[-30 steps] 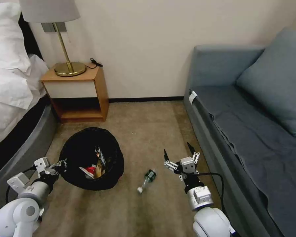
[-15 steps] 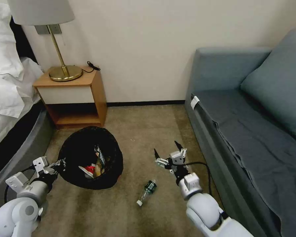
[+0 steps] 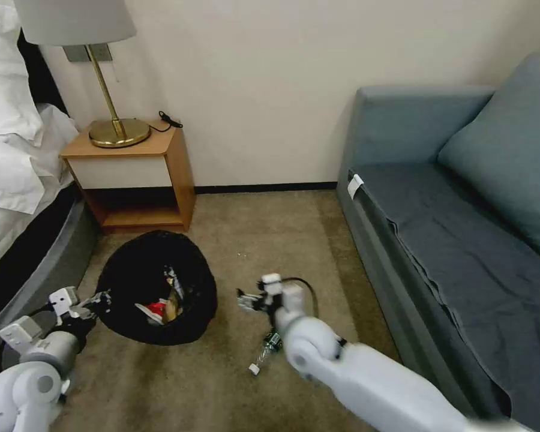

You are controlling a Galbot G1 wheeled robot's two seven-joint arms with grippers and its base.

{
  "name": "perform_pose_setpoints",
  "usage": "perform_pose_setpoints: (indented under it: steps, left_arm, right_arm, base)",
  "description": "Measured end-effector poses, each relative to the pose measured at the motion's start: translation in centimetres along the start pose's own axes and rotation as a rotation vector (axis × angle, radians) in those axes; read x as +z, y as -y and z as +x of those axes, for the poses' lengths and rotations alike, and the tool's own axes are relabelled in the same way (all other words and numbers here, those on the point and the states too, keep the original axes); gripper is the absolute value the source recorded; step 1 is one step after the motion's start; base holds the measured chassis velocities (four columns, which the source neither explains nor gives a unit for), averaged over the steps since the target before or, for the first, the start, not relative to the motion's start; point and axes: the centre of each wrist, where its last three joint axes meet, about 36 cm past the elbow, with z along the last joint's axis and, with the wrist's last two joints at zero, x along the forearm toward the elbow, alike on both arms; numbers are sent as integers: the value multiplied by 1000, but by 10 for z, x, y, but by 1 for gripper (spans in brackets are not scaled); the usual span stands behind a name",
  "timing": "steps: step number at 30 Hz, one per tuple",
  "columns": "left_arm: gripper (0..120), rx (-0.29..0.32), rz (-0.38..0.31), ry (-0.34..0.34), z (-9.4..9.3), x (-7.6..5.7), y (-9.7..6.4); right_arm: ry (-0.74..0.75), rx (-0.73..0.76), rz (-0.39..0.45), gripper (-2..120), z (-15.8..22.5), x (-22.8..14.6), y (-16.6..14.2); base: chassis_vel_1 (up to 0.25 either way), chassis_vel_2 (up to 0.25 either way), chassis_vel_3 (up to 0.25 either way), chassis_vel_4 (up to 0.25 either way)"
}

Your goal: Pick up the trash bin, then pick up the garbage on the floor and place it into the trash bin.

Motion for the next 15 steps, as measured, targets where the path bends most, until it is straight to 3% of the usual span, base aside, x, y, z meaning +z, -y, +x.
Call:
perform_pose_setpoints:
  steps: [5,15]
  left_arm:
    - [4,-1,-7,6,-1,-1,-13]
    - [4,-6,-15,6,-4,1,-25]
  right_arm:
    - [-156,103,-35,100,-27,-2,-2]
    - [-261,169,-83,100,-25,-1,0]
  base:
    - [0,0,0,0]
    - [0,0,0,0]
